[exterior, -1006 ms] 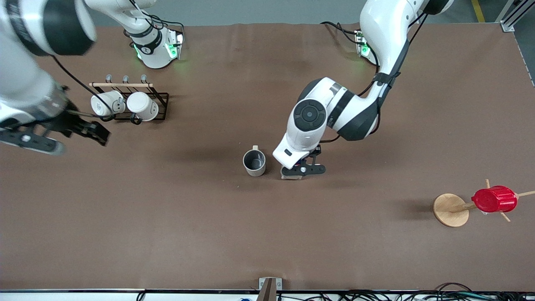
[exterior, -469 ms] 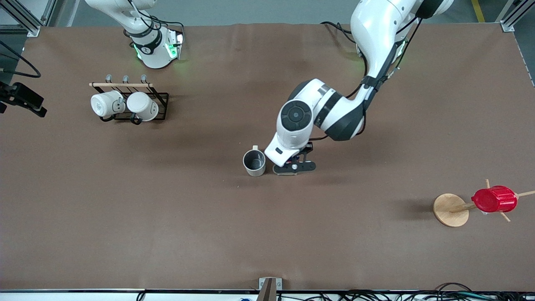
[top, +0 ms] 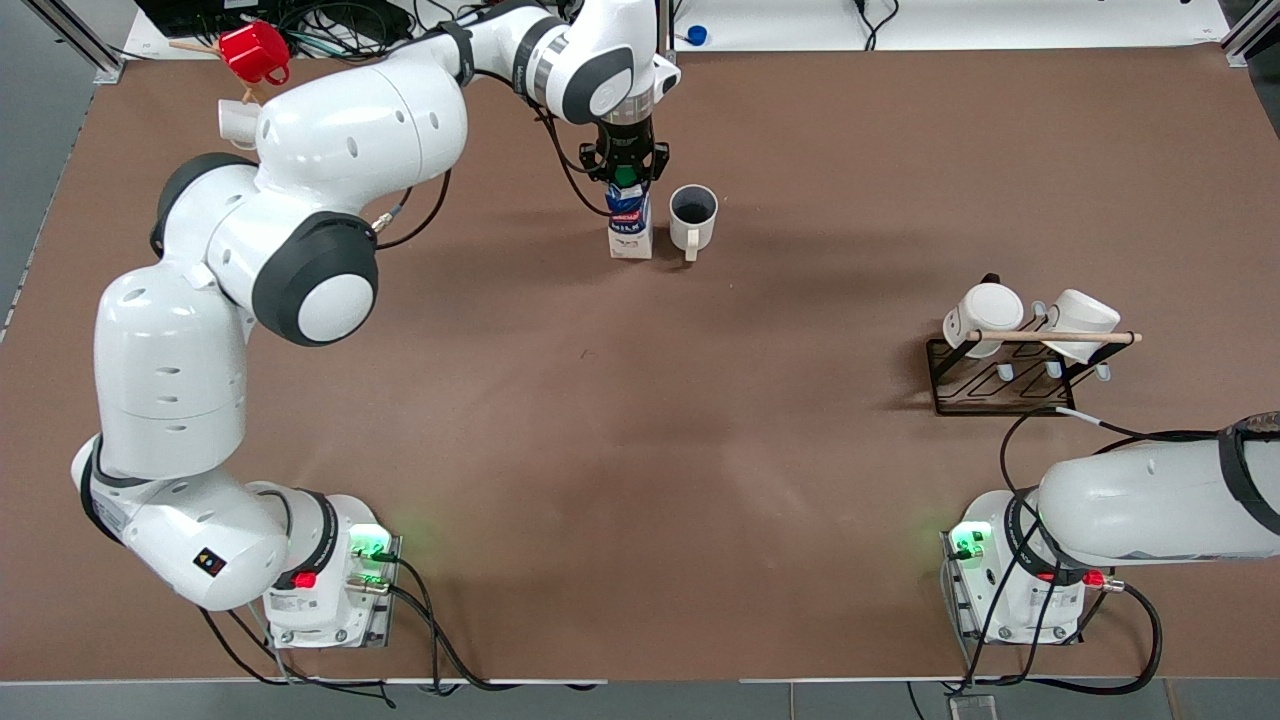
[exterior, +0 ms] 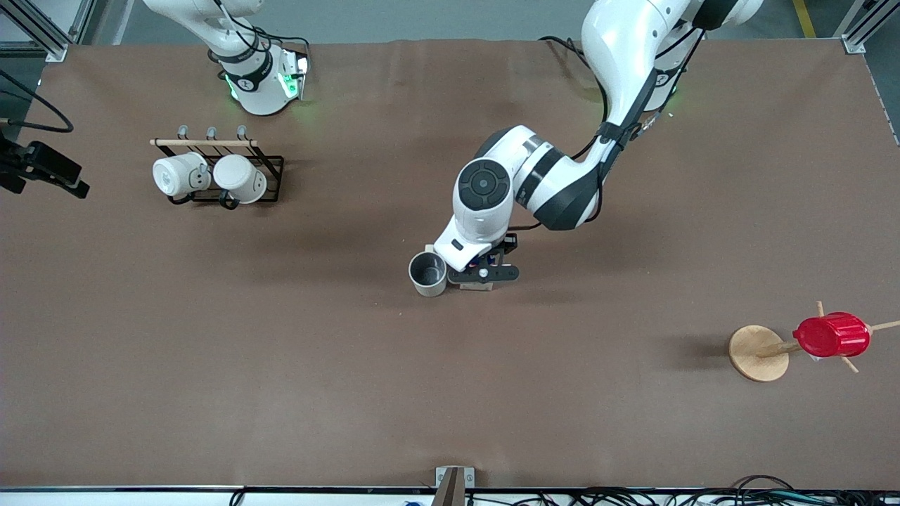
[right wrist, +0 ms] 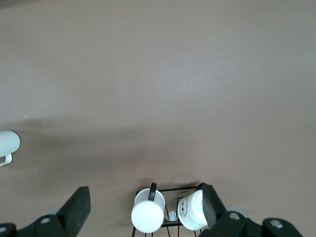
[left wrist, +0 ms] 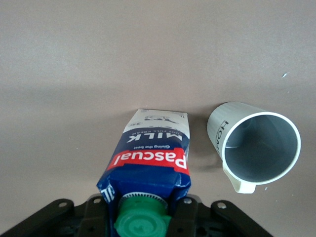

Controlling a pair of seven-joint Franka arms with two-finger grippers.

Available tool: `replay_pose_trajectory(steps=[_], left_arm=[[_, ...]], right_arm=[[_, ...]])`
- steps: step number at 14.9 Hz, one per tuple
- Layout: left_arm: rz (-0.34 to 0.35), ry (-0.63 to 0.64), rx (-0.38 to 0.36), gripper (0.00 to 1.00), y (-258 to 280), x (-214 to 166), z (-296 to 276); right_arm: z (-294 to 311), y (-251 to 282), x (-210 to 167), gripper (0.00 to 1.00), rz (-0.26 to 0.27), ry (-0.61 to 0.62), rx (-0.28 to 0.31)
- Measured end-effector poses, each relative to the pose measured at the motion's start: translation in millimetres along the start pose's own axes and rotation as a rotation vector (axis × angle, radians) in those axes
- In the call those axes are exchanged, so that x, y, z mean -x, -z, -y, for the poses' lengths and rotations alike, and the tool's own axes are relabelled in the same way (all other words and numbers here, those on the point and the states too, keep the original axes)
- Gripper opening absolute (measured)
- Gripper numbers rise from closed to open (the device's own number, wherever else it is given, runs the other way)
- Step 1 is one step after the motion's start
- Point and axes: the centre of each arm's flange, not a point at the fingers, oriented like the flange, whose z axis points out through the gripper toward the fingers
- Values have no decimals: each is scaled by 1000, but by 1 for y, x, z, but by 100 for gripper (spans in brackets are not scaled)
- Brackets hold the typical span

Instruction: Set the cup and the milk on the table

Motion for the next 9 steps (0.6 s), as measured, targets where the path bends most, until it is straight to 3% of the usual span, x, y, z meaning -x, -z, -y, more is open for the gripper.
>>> replay_pose_trajectory(steps=[3, 6, 9], left_arm=[[-2, -18, 1, 68, 1, 0, 0], [-27, -16, 22, 99, 20, -2, -2], [-88, 44, 67, 100, 74, -6, 10]], right_arm=[[1, 0, 1, 100, 6, 2, 0], [2, -1, 2, 100, 14, 4, 0], [2, -1, 3, 100, 21, 5, 0]])
